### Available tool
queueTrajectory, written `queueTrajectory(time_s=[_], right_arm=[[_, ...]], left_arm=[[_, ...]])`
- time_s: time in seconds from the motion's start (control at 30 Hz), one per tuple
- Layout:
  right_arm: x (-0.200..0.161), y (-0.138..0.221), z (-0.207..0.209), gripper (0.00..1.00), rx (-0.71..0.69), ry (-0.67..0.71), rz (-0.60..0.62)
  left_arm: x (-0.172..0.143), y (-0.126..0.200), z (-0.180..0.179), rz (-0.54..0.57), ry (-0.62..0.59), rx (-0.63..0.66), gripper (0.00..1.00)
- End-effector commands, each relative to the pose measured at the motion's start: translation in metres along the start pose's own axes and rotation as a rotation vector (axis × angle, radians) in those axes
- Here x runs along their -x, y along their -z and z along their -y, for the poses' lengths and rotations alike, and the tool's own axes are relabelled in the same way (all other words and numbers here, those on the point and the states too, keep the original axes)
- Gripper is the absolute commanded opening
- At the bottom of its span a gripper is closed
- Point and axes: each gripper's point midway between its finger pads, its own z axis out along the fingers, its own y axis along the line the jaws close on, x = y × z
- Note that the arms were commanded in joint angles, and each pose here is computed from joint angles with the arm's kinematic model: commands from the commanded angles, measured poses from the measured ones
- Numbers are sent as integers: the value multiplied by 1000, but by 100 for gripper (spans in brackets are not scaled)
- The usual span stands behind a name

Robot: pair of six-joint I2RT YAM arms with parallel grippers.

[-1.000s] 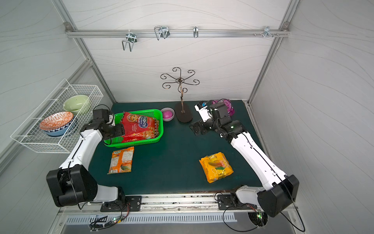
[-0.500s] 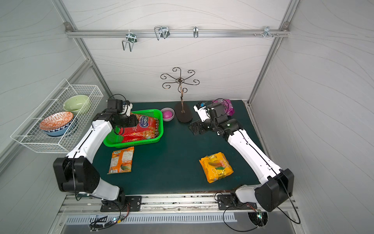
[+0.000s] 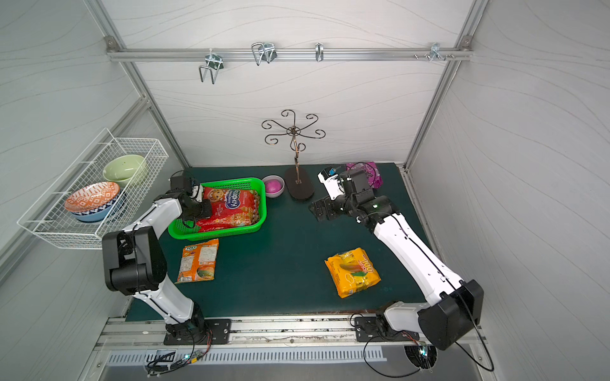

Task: Put the candies in the basket
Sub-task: Place the candy in the basket.

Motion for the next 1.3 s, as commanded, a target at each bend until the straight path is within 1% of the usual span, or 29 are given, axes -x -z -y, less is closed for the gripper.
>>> queueTrajectory(time_s=[0.0, 0.1, 0.17, 0.27, 0.37, 0.43, 0.5, 0.53, 0.6, 0.67, 0.8, 0.83, 0.87, 0.97, 1.07, 1.13, 1.27], right_arm=[[-1, -7, 0, 99, 13, -57, -9], [0, -20, -13, 99, 98, -145, -44], [-7, -37, -16, 98, 78, -228, -107], [-19, -65, -40, 97, 62, -230, -170], [-21, -90, -67, 95, 36, -201, -176], [-21, -107, -81, 89, 28, -209, -190], [-22, -125, -96, 82, 29, -201, -218], [-20, -133, -102, 81, 25, -201, -226], [-20, -154, -112, 75, 11, -213, -256], [-20, -174, -115, 74, -10, -239, -265], [-16, -208, -98, 53, -133, -314, -248], [-16, -218, -91, 48, -184, -330, -250], [-17, -226, -89, 46, -201, -327, -259], [-22, -244, -85, 46, -247, -327, -283], [-26, -257, -89, 47, -233, -327, -294], [-32, -263, -90, 45, -227, -332, -309], [-45, -267, -88, 42, -241, -355, -337]], left_arm=[[-12, -20, -6, -56, -13, 33, 31], [-15, -34, -5, -94, 0, 32, 31], [-17, -40, -3, -115, -11, 36, 32], [-19, -42, 0, -120, -23, 29, 32], [-21, -45, -3, -127, -42, 42, 33], [-20, -45, -14, -128, -43, 71, 33], [-18, -39, -23, -117, -20, 67, 33], [-16, -35, -26, -108, -16, 64, 33], [-14, -25, -30, -89, -32, 69, 34], [-10, -15, -28, -64, -60, 64, 36], [-6, 1, -25, -29, -98, 56, 37], [-6, 4, -24, -26, -105, 52, 38], [-6, 7, -23, -24, -112, 48, 38], [-9, 16, -18, -38, -131, 23, 39], [-12, 26, -13, -42, -146, 2, 39], [-15, 33, -10, -40, -161, -13, 39], [-16, 52, 5, 10, -191, -79, 40]])
